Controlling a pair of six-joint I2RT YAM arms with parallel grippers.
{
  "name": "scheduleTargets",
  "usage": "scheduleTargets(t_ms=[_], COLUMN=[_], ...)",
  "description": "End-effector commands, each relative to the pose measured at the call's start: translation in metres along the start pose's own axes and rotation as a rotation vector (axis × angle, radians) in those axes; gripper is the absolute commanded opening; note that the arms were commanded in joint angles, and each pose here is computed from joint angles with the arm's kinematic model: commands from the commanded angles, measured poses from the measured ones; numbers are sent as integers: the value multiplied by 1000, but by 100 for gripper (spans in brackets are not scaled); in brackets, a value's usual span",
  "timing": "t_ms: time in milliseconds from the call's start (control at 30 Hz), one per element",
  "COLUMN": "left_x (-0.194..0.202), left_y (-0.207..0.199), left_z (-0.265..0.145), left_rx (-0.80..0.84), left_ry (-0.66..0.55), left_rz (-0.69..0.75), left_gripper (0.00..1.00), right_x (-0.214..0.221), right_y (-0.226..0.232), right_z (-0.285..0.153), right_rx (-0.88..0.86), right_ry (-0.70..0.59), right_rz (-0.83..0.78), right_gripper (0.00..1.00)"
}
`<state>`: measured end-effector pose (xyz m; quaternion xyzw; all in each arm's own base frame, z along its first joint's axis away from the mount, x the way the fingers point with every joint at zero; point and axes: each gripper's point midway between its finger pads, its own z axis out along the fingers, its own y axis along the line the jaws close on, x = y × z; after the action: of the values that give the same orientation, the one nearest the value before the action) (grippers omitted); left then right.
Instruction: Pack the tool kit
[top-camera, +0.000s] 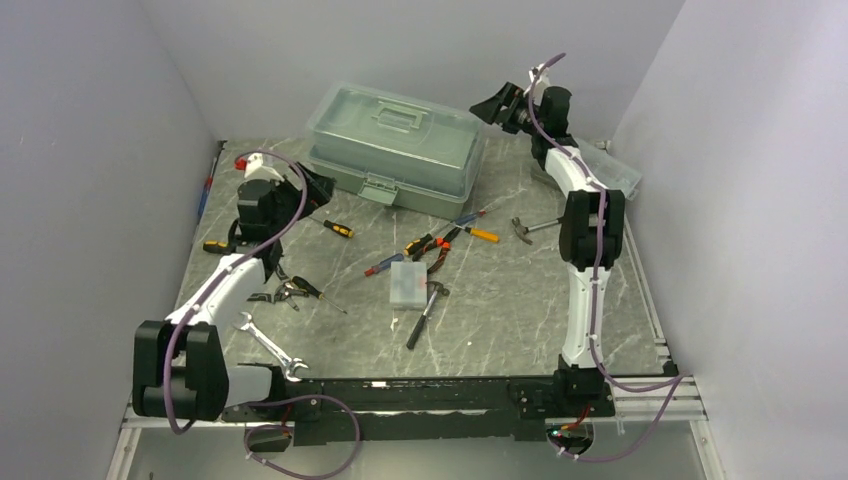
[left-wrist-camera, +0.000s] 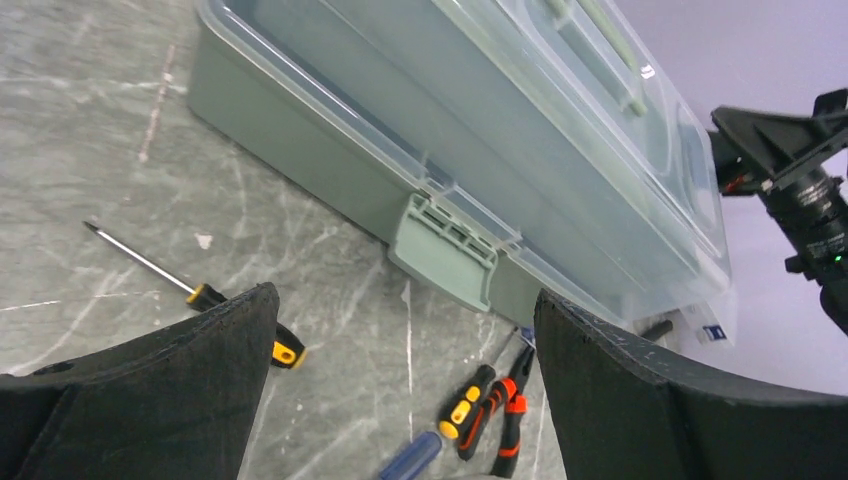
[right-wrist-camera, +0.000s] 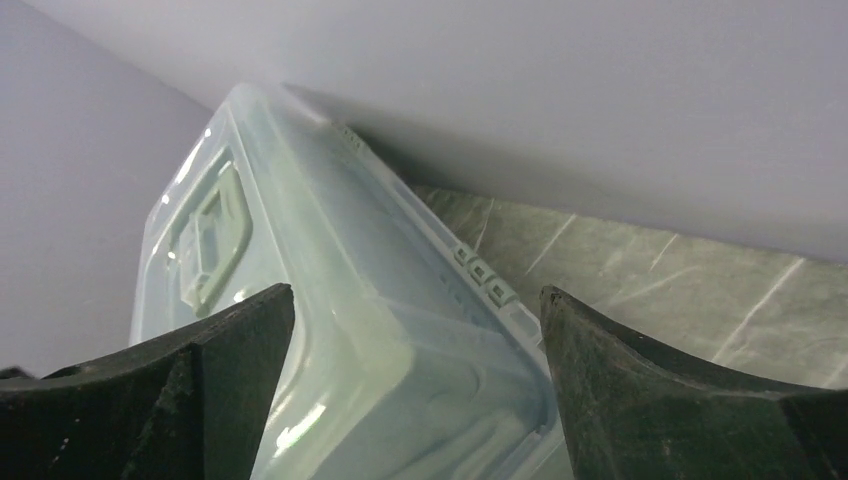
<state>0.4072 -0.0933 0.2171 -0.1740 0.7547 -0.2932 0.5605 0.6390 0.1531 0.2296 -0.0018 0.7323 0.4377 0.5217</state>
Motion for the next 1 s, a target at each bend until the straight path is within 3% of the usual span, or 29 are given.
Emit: scheduleTargets(t_ms=[0,367,667,967], left_x=[-43,-115,-96,-67], left_y=[-10,18,11,6], left_z=[5,47,113,92], left_rx=[21,-46,133,167], left_ry=[-93,-67,105,149], left_rz=[4,23,-59,-106], left_gripper=[99,99,99,99], right_x=[7,80,128,185], right_y=[31,53,77,133], right_z=[5,-30,-88,-118], right_rx=[-137,-181,-112,-111], right_ry=[75,235,270,354], right_rz=[-22,-27,-33,-87], right_gripper=[94,91,90,90])
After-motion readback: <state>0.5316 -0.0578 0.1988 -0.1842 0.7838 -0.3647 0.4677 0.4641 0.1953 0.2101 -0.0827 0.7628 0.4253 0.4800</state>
